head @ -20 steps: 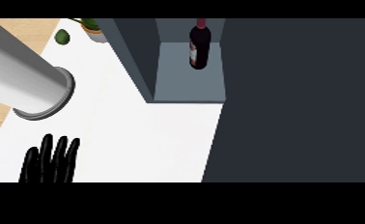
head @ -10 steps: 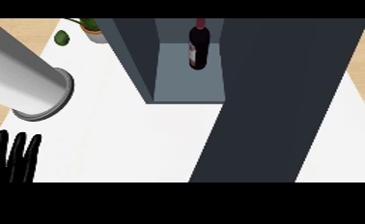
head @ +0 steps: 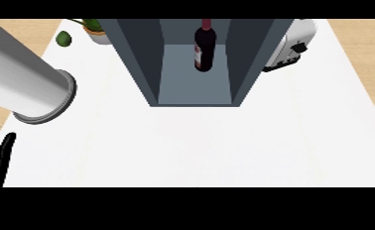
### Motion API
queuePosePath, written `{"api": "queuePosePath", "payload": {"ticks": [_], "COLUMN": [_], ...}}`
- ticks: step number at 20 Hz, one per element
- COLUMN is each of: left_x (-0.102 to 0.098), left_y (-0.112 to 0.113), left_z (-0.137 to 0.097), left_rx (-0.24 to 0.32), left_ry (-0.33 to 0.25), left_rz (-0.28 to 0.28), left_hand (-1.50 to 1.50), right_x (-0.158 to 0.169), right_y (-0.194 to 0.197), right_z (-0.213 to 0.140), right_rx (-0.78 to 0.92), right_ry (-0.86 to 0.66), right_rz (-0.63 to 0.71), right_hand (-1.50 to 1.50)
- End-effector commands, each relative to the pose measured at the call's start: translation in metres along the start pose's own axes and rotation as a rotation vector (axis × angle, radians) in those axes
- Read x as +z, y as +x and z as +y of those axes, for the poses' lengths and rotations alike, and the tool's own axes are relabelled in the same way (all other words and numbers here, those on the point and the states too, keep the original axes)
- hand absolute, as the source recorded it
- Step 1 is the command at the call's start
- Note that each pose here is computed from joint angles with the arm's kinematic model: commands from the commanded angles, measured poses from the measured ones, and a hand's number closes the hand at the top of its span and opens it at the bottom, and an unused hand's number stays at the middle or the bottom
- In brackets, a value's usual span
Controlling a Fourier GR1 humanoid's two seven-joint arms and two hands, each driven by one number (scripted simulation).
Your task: Pick up the wine, place it into the cabinet and close the cabinet
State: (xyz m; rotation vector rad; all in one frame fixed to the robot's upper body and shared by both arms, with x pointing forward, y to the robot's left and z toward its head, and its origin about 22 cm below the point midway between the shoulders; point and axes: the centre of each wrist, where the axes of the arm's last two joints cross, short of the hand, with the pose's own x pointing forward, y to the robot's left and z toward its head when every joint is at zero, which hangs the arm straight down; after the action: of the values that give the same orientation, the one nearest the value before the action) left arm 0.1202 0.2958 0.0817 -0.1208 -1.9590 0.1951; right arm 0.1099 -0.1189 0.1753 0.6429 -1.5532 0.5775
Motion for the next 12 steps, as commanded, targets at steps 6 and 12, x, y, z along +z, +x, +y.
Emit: {"api": "queuePosePath", "payload": {"ticks": [6,12], "left_x": [-0.029,-0.014], "left_y": [0.012,-0.006], "left_z": [0.022,0.001], "left_rx": [0.039,0.076], "left_ry": [-0.013,-0.032], "left_rz": [0.008,0.022], "left_hand": [-1.50,-1.50], "right_x": [-0.019,-0.038], "right_y": [0.016,0.021], "right_z": [0.038,0.044], "right_rx": [0.082,0.132], "right_ry": [0.084,0.041], "right_rz": [-0.150,-0.161], "right_hand": [1.50,1.50]}}
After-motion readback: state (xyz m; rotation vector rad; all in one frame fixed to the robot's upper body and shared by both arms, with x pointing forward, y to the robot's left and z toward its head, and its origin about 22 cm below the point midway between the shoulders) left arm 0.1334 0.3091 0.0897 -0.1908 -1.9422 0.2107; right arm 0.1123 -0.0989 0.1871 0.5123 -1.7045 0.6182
